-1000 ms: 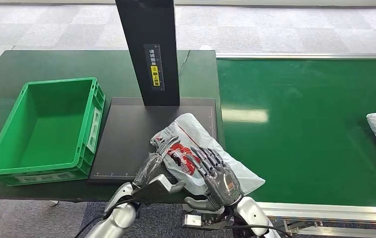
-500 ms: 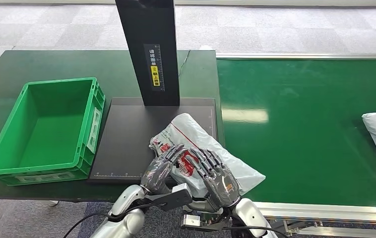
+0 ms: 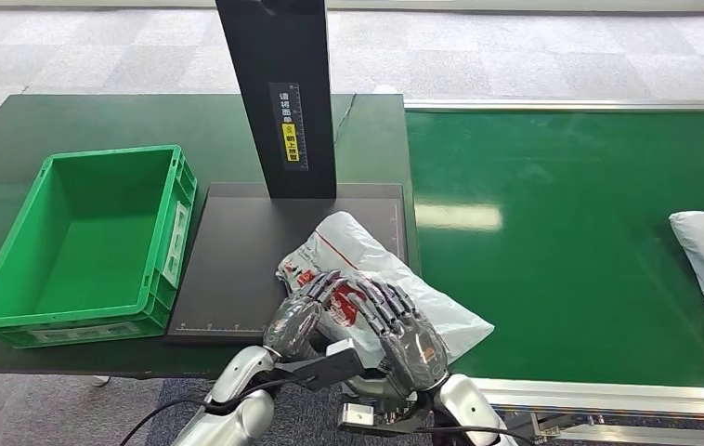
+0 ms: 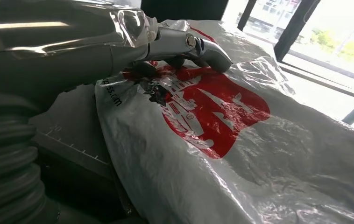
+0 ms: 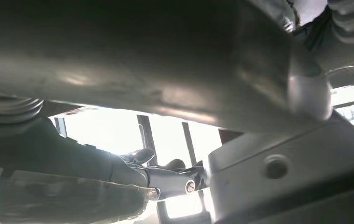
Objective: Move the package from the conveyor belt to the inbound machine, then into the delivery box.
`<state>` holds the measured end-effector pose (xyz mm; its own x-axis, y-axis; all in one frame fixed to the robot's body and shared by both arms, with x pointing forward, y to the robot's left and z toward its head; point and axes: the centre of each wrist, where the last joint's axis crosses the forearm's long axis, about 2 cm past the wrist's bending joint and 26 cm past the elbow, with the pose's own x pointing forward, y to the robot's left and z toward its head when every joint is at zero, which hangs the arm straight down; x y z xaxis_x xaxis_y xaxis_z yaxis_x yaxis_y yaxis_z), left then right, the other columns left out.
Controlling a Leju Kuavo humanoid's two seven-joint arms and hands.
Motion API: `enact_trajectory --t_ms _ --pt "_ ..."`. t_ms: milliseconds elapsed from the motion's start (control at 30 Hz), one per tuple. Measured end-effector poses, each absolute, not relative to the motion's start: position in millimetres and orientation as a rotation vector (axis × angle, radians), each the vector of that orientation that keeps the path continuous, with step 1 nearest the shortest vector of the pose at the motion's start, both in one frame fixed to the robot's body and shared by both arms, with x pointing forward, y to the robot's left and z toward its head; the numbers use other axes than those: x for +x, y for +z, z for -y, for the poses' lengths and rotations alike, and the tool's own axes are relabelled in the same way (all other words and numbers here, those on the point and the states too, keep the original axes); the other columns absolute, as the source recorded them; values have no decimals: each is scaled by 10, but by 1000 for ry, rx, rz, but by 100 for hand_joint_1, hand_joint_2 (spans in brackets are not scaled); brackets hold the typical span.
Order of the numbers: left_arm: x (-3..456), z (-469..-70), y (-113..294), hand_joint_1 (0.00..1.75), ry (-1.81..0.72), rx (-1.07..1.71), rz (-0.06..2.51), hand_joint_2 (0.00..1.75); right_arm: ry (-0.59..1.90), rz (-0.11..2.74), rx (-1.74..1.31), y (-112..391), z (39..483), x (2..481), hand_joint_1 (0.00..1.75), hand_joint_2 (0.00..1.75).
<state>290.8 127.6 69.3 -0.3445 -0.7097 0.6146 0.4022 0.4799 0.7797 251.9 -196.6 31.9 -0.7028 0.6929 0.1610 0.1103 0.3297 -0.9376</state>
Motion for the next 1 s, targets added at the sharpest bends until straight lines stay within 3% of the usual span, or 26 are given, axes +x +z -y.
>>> enact_trajectory --t_ms 67,100,767,1000 --pt "2912 -1283 695 168 -1149 283 1529 175 1382 2042 -700 312 1971 2503 0 0" --pt "2912 -1286 698 174 -1136 285 1527 175 1382 2038 -697 309 1973 2495 0 0" --pt "2928 -1374 775 175 -925 302 1590 175 1254 2089 -716 383 1963 2437 0 0" --pt "2914 -1433 825 175 -747 318 1688 175 1206 2125 -746 448 1992 2392 0 0"
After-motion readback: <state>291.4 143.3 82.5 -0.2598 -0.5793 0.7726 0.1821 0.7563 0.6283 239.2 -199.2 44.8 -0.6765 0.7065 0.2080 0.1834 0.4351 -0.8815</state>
